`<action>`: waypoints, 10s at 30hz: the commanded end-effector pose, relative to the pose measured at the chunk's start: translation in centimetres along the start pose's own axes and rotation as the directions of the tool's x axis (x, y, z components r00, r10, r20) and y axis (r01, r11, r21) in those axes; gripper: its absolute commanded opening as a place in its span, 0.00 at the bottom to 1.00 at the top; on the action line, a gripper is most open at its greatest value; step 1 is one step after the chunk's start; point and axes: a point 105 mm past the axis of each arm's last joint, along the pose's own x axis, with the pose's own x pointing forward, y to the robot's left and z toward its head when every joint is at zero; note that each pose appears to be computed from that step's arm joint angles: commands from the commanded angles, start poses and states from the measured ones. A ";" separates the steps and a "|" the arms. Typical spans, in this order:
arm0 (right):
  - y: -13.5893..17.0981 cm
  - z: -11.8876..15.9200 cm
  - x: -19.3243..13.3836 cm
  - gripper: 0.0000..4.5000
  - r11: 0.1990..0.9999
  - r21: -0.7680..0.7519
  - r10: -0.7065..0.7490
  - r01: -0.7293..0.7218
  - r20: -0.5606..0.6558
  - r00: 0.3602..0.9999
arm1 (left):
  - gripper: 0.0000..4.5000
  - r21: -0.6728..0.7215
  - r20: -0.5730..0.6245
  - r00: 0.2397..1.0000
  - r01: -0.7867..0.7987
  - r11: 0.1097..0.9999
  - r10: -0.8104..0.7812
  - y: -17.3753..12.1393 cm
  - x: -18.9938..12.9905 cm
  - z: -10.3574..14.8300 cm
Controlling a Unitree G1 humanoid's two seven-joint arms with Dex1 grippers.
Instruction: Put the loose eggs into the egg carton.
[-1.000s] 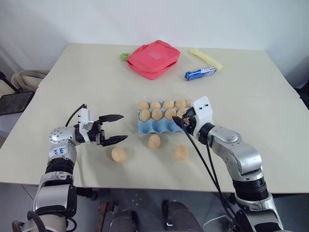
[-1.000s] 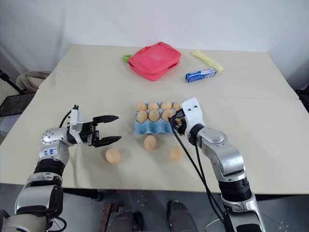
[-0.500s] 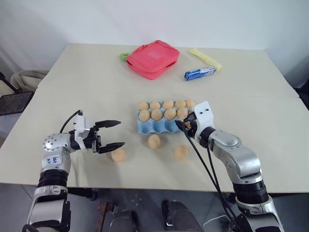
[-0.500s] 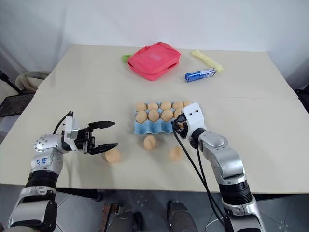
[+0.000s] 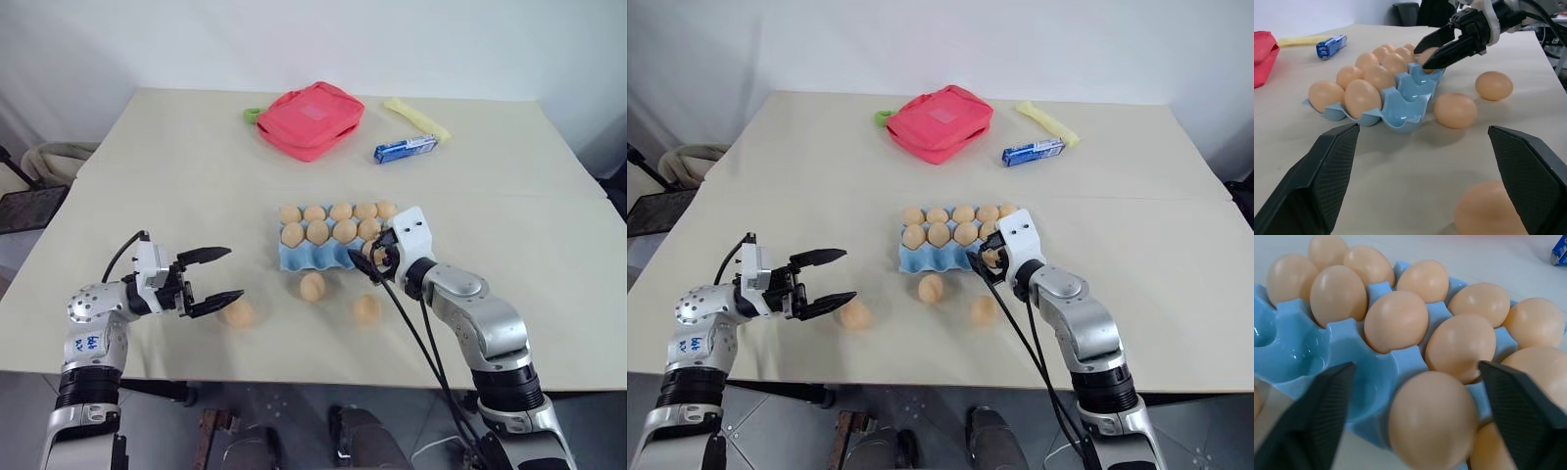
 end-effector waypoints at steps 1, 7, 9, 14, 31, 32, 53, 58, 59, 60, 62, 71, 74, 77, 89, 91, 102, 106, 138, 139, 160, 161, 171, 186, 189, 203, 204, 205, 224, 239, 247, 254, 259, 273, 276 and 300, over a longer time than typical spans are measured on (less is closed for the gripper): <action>0.2 2.1 -0.5 0.99 0.999 -0.042 0.024 -0.022 0.070 0.997 | 1.00 0.042 0.018 1.000 -0.023 0.999 0.022 0.3 -0.7 1.3; 0.0 4.8 -3.4 0.99 0.993 -0.078 0.098 -0.087 0.164 0.982 | 1.00 0.048 0.018 0.999 -0.032 0.998 0.031 0.2 -1.0 1.7; -0.2 5.5 -4.8 0.99 0.989 -0.090 0.129 -0.114 0.187 0.974 | 1.00 0.048 0.018 0.999 -0.032 0.998 0.032 0.1 -1.1 1.8; 0.3 5.7 -9.0 0.99 0.958 -0.177 0.264 -0.224 0.253 0.931 | 1.00 0.035 0.009 0.999 -0.037 0.999 0.037 -0.3 -1.7 1.5; 0.0 -2.2 -16.0 0.99 0.885 -0.223 0.427 -0.408 0.041 0.903 | 1.00 0.017 0.006 0.998 -0.060 0.998 0.060 -0.8 -2.7 0.9; 0.0 -2.3 -16.3 0.99 0.881 -0.230 0.433 -0.413 0.042 0.901 | 1.00 0.017 0.006 0.998 -0.060 0.998 0.060 -0.8 -2.8 0.9; 0.6 -3.9 -12.8 0.99 0.922 -0.140 0.376 -0.362 0.092 0.922 | 1.00 0.007 0.016 1.000 -0.026 1.000 0.026 -0.1 -2.3 1.4; 2.1 -3.6 -9.7 0.99 0.916 -0.127 0.392 -0.380 0.086 0.916 | 1.00 0.011 0.023 1.000 -0.021 1.000 0.020 -0.1 -2.0 1.5; 2.6 -3.5 -9.0 0.99 0.912 -0.124 0.402 -0.391 0.081 0.912 | 1.00 0.013 0.027 0.999 -0.022 1.000 0.022 -0.1 -1.9 1.5; 2.9 -3.4 -8.5 0.99 0.909 -0.124 0.409 -0.398 0.078 0.909 | 1.00 0.015 0.030 0.999 -0.023 1.000 0.023 -0.1 -1.9 1.6; 3.3 -3.5 -7.8 0.99 0.909 -0.115 0.408 -0.400 0.064 0.911 | 1.00 0.015 0.032 0.999 -0.024 1.000 0.023 -0.2 -1.9 1.6; 4.3 -4.3 -6.7 0.99 0.893 -0.115 0.434 -0.435 -0.030 0.900 | 1.00 0.023 0.031 0.999 -0.040 0.999 0.040 -0.5 -2.2 1.8; 4.0 -5.1 -6.5 0.91 0.895 -0.114 0.425 -0.431 -0.074 0.902 | 1.00 0.028 0.033 0.998 -0.051 0.998 0.050 -0.4 -2.2 1.9; 3.9 -5.3 -6.5 0.71 0.892 -0.113 0.430 -0.439 -0.091 0.898 | 1.00 0.030 0.035 0.998 -0.058 0.998 0.057 -0.3 -2.2 1.9; 1.8 2.2 -5.4 0.47 0.928 -0.187 0.348 -0.324 0.115 0.930 | 1.00 0.033 0.036 0.997 -0.075 0.997 0.074 -0.1 -2.4 1.8; 1.6 3.1 -4.6 0.47 0.926 -0.218 0.338 -0.307 0.122 0.933 | 1.00 0.032 0.038 0.996 -0.076 0.997 0.075 -0.1 -2.3 1.7; 2.0 2.9 -0.9 0.47 0.931 -0.237 0.305 -0.278 0.087 0.948 | 1.00 0.034 0.051 0.995 -0.083 0.996 0.081 -0.3 -2.1 1.6; 1.9 2.7 -0.1 0.47 0.931 -0.245 0.298 -0.270 0.083 0.951 | 1.00 0.036 0.054 0.995 -0.091 0.995 0.089 -0.5 -2.2 1.6; -0.2 5.3 -9.9 0.99 0.899 -0.277 0.412 -0.338 0.280 0.867 | 1.00 0.030 0.043 0.990 -0.132 0.991 0.131 -0.2 -2.7 1.5; -0.6 4.6 -10.8 0.99 0.899 -0.262 0.415 -0.350 0.259 0.872 | 1.00 0.026 0.037 0.990 -0.137 0.990 0.136 -0.2 -2.8 1.4; -2.1 -0.4 -16.8 0.99 0.877 -0.193 0.469 -0.440 0.145 0.871 | 1.00 -0.042 -0.069 0.965 -0.256 0.966 0.253 0.1 -4.9 0.6; -2.1 -0.6 -16.8 0.99 0.882 -0.184 0.461 -0.434 0.151 0.874 | 1.00 -0.042 -0.073 0.959 -0.276 0.960 0.272 0.2 -5.0 0.6; -1.7 -2.0 -16.4 0.99 0.913 -0.113 0.406 -0.391 0.168 0.898 | 1.00 -0.062 -0.111 0.948 -0.307 0.950 0.299 -1.8 -4.6 0.8; -1.6 -1.9 -15.0 0.99 0.914 -0.122 0.403 -0.388 0.157 0.902 | 1.00 -0.142 -0.199 0.980 -0.060 0.988 0.031 -5.7 -1.7 -1.9; -1.5 -1.8 -14.9 0.99 0.915 -0.125 0.400 -0.383 0.156 0.903 | 1.00 -0.139 -0.200 0.979 -0.052 0.989 0.023 -5.2 -1.2 -2.6; -1.4 -1.5 -14.9 1.00 0.928 -0.129 0.366 -0.348 0.156 0.917 | 0.74 -0.096 -0.163 0.987 -0.027 0.995 0.011 -3.3 1.5 -4.5; -1.4 -1.5 -14.9 1.00 0.930 -0.130 0.363 -0.345 0.156 0.919 | 0.66 -0.097 -0.158 0.987 -0.029 0.995 0.013 -3.2 1.6 -4.5; -1.4 -1.5 -14.9 1.00 0.930 -0.130 0.361 -0.343 0.156 0.920 | 0.59 -0.100 -0.150 0.989 -0.032 0.994 0.017 -3.1 1.7 -4.4; -2.1 -1.7 -14.8 1.00 0.939 -0.138 0.335 -0.316 0.154 0.930 | 0.53 0.015 0.023 1.000 -0.012 1.000 0.011 0.5 9.5 2.5; -1.8 -2.6 -15.2 1.00 0.954 -0.128 0.290 -0.270 0.170 0.942 | 0.53 -0.019 -0.003 0.994 0.108 0.994 -0.108 0.2 17.1 1.0; -1.6 -2.9 -15.6 1.00 0.964 -0.119 0.257 -0.238 0.175 0.951 | 0.69 -0.010 -0.013 0.995 0.095 0.995 -0.095 0.2 17.9 0.6; -1.7 -2.8 -15.3 1.00 0.963 -0.121 0.260 -0.241 0.176 0.949 | 0.99 0.008 -0.015 0.994 0.106 0.994 -0.106 0.1 17.7 1.1; -1.7 -2.9 -15.1 1.00 0.959 -0.123 0.275 -0.256 0.177 0.945 | 0.99 0.001 -0.028 0.995 0.093 0.996 -0.093 0.3 16.9 1.7; -2.2 -3.7 -14.4 1.00 0.948 -0.120 0.313 -0.295 0.169 0.935 | 0.99 -0.107 -0.004 1.000 -0.018 0.994 0.017 -0.5 6.9 3.0; -2.2 -3.7 -14.3 1.00 0.944 -0.122 0.323 -0.306 0.169 0.931 | 0.99 -0.128 -0.009 0.999 -0.048 0.991 0.047 -1.4 4.3 2.6; -2.5 -2.3 -13.2 1.00 0.925 -0.154 0.369 -0.346 0.163 0.915 | 0.99 -0.142 -0.089 0.996 -0.041 0.989 0.029 -6.5 6.7 0.2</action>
